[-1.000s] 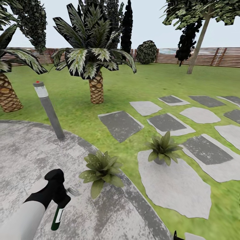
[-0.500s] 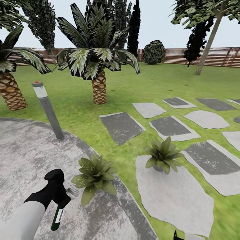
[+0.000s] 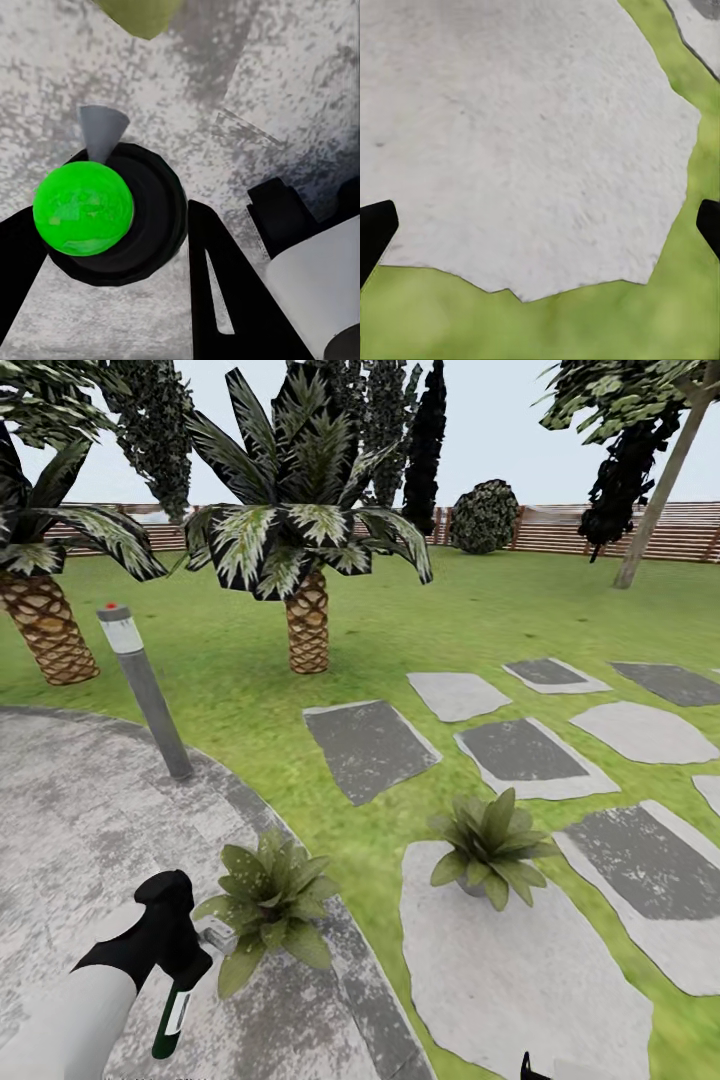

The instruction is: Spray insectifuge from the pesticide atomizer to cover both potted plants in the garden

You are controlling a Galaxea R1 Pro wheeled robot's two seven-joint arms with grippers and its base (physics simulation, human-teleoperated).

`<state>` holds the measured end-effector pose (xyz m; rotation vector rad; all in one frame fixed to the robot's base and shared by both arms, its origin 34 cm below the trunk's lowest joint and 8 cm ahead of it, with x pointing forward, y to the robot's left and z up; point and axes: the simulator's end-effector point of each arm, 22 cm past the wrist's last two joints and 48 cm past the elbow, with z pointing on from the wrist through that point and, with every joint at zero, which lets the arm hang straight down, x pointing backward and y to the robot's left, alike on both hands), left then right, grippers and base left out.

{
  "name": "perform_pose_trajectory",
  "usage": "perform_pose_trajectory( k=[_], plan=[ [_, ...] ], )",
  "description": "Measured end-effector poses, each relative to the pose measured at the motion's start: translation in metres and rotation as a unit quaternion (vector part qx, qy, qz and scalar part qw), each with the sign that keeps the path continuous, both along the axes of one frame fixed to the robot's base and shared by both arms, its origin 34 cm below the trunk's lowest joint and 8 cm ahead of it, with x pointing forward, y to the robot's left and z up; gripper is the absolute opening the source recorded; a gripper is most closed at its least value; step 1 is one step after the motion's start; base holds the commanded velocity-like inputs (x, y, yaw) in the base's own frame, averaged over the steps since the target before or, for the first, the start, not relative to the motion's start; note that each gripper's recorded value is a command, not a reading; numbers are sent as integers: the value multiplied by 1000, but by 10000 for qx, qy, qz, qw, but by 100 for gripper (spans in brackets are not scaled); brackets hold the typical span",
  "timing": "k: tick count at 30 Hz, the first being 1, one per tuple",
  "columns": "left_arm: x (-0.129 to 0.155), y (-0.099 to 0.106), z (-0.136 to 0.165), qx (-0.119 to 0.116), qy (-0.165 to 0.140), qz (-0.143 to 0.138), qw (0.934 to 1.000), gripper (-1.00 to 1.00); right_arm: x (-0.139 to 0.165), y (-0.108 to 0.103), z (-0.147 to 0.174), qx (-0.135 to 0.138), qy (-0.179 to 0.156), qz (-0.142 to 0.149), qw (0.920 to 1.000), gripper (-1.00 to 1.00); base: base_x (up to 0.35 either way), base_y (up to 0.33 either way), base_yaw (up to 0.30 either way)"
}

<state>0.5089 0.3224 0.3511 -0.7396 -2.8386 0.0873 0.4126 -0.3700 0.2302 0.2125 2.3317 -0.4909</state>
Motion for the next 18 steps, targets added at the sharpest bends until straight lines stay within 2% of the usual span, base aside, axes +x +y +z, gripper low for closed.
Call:
perform_pose_trajectory(
  k=[4, 6, 9, 13, 16, 18],
  plan=[
    [-25, 11, -12, 48, 183, 55, 9998, -100, 0, 0, 0, 0, 3, 3, 10000, 100, 7, -11, 266],
    [-30, 18, -14, -12, 174, 249, 9995, -100, 0, 0, 0, 0, 4, 4, 10000, 100, -2, -1, 276],
    [-29, 18, -14, 6, 129, 267, 9996, -100, 0, 0, 0, -1, 2, 4, 10000, 100, -142, -63, 276],
    [-20, 22, -19, 277, -78, 186, 9994, -100, 0, 0, 0, 0, 5, 3, 10000, 100, -262, -147, 277],
    [-19, 18, -20, 281, -117, 179, 9994, -100, 0, 0, 0, -2, 3, 4, 10000, 100, -165, -212, 274],
    [-19, 13, -20, 197, -130, 214, 9995, -100, 0, 0, 0, -2, 4, 5, 10000, 100, -50, -256, 206]
  ],
)
